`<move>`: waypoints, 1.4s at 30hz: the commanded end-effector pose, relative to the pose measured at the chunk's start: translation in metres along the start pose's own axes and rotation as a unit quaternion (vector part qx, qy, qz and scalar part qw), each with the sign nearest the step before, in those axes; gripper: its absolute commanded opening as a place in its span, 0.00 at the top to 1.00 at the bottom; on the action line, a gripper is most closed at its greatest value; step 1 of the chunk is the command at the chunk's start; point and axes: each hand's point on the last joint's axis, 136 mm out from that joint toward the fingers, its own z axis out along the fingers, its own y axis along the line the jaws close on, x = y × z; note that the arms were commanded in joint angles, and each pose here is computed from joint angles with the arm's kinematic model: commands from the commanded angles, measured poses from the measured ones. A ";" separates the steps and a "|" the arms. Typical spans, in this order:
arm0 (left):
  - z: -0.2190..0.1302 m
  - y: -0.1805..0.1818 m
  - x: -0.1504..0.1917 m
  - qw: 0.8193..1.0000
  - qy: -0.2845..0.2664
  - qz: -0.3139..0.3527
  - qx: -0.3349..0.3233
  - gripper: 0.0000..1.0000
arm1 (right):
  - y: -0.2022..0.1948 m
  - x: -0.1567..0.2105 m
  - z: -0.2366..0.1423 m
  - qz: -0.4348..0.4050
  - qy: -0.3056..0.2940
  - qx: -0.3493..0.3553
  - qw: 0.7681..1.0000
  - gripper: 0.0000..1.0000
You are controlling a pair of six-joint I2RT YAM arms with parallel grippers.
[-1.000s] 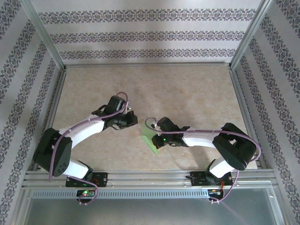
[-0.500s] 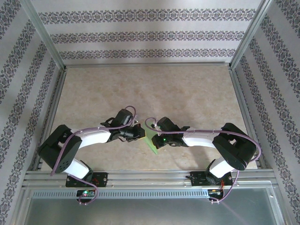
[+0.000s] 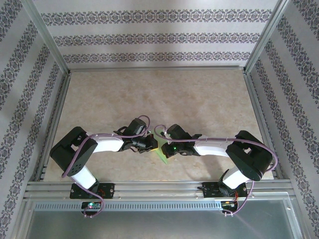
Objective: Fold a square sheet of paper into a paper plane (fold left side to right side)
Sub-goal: Third fold the triangle at the center of the table.
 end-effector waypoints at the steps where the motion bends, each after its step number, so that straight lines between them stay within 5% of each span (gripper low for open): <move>1: 0.004 -0.005 -0.005 1.000 -0.006 0.006 0.001 0.98 | -0.019 0.028 0.007 0.011 0.047 0.043 0.998 1.00; 32: 0.011 0.039 0.006 0.994 0.021 -0.032 -0.099 0.99 | -0.011 0.005 -0.002 0.015 0.022 0.033 0.999 1.00; 42: 0.015 0.052 0.010 0.990 0.036 -0.050 -0.126 1.00 | -0.015 -0.021 -0.031 0.051 -0.018 0.027 0.998 0.77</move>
